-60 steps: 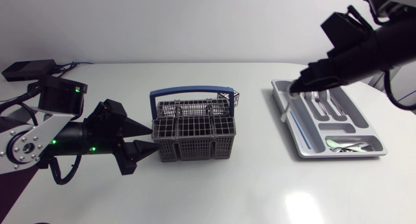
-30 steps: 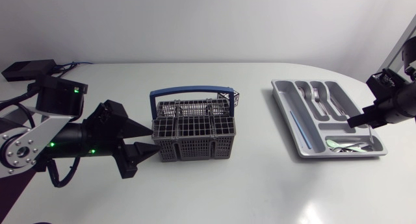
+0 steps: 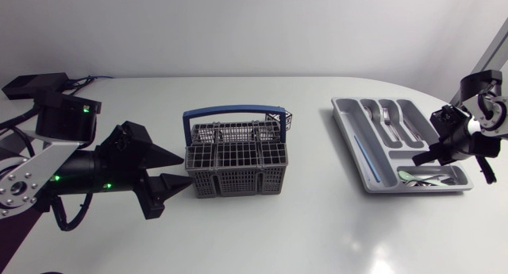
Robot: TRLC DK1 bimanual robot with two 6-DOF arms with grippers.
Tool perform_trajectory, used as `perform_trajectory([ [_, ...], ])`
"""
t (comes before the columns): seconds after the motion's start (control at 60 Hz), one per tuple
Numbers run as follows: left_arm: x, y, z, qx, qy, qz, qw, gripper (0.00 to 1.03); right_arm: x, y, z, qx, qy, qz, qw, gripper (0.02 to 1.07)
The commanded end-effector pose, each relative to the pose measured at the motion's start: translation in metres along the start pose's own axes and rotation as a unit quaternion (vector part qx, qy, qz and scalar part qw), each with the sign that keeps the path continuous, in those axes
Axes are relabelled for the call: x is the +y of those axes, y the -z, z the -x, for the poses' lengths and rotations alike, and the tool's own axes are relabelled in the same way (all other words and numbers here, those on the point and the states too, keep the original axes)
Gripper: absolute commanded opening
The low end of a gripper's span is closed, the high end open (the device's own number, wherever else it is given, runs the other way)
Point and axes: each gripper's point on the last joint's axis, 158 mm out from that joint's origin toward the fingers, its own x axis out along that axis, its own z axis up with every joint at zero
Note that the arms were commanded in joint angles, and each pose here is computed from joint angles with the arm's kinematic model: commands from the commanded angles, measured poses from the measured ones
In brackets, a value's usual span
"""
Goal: Transfer all utensils from the basket to the drawer tray.
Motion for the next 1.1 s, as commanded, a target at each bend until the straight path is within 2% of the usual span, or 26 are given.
perform_trajectory([
  [0.0, -0.002, 0.009, 0.000, 0.009, 0.001, 0.006, 1.000, 0.67, 0.022, 0.021, -0.015, 0.028, -0.014, 0.023, 0.999, 0.25],
  [0.1, -0.002, 0.011, 0.000, 0.011, -0.001, 0.007, 1.000, 0.67, 0.033, 0.026, -0.017, 0.029, -0.017, 0.032, 0.999, 0.38],
  [0.15, 0.000, 0.011, 0.001, 0.011, -0.003, 0.009, 1.000, 0.67, 0.035, 0.025, -0.013, 0.025, -0.017, 0.035, 0.999, 0.56],
  [0.217, 0.002, 0.014, 0.001, 0.013, -0.006, 0.012, 1.000, 0.67, 0.033, 0.021, -0.007, 0.016, -0.014, 0.035, 0.999, 0.67],
  [0.317, 0.008, 0.018, 0.004, 0.016, -0.015, 0.019, 1.000, 0.67, 0.032, 0.009, 0.011, -0.009, -0.008, 0.042, 0.999, 0.87],
  [0.4, 0.018, 0.022, 0.008, 0.017, -0.030, 0.026, 0.999, 0.67, 0.036, -0.002, 0.033, -0.035, -0.007, 0.049, 0.998, 0.97],
  [0.533, 0.028, 0.036, 0.010, 0.027, -0.046, 0.030, 0.998, 0.67, 0.056, -0.023, 0.071, -0.086, -0.028, 0.057, 0.994, 1.00],
  [0.817, 0.033, 0.056, 0.004, 0.047, -0.055, 0.035, 0.997, 0.67, 0.146, -0.048, 0.129, -0.148, -0.127, 0.083, 0.977, 0.99],
  [1.083, 0.024, 0.050, -0.010, 0.049, -0.041, 0.020, 0.998, 0.67, 0.229, -0.065, 0.149, -0.161, -0.197, 0.102, 0.962, 0.99],
])
